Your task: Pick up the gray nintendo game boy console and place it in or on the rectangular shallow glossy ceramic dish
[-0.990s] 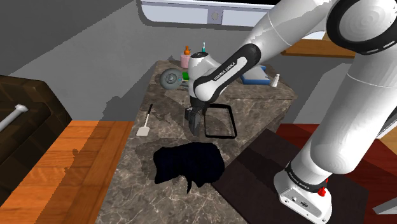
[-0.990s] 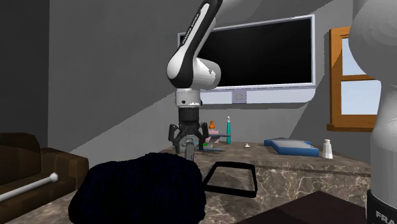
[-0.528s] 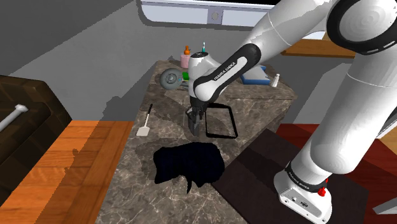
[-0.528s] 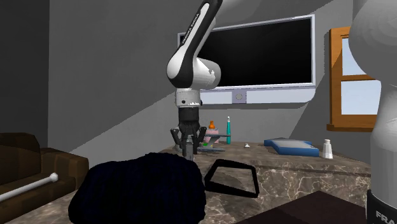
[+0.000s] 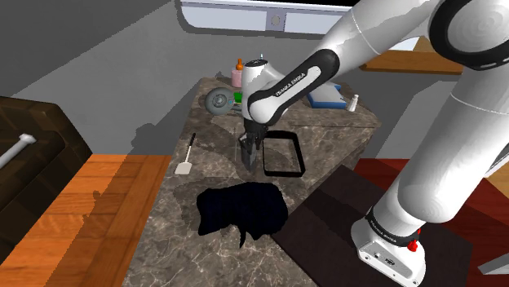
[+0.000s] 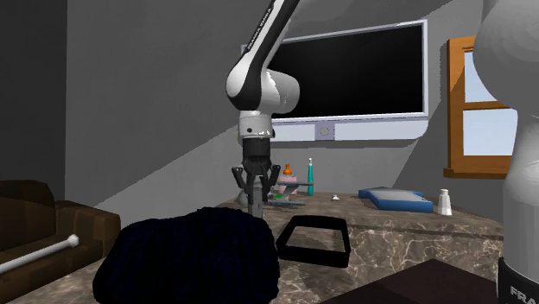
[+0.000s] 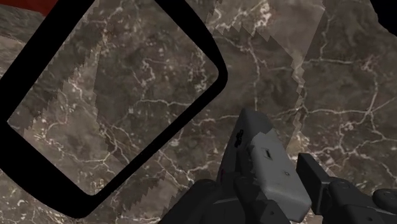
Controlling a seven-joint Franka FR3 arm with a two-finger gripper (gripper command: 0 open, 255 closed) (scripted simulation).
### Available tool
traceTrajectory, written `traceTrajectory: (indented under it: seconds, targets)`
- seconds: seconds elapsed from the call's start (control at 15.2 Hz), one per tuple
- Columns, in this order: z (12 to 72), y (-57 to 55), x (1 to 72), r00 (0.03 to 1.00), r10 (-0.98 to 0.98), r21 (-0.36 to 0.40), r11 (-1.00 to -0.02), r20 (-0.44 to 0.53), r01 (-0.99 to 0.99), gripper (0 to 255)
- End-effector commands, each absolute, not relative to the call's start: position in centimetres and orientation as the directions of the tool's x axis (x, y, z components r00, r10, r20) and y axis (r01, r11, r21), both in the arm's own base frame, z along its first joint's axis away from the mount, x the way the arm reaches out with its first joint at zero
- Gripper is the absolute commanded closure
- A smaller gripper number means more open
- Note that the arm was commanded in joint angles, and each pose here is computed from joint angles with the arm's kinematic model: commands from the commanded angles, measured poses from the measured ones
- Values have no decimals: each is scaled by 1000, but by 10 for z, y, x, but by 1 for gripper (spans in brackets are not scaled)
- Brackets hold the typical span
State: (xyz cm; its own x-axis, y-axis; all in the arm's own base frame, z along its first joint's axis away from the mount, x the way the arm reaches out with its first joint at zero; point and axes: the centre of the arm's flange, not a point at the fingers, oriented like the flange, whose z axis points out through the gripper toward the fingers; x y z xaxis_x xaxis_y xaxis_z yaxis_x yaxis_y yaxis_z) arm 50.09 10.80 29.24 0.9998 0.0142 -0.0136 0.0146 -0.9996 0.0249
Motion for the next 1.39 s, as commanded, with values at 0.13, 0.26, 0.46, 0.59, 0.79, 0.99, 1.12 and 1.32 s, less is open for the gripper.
traceTrajectory:
  seconds: [0.13,0.26,0.46,0.59,0.79,0.99,1.12,1.32]
  targets:
    - [314,109,500,1000,14,25,-1000,-13,15,255]
    - [324,109,500,1000,14,25,-1000,-13,15,255]
    - [340,109,500,1000,14,25,-1000,-13,15,255]
    - [351,109,500,1000,14,25,-1000,-13,15,255]
    - [366,109,500,1000,14,25,-1000,-13,15,255]
    - [382,109,500,1000,14,25,-1000,-13,15,255]
    - [391,109,500,1000,14,25,-1000,-13,15,255]
    - [403,72,491,1000,14,25,-1000,-13,15,255]
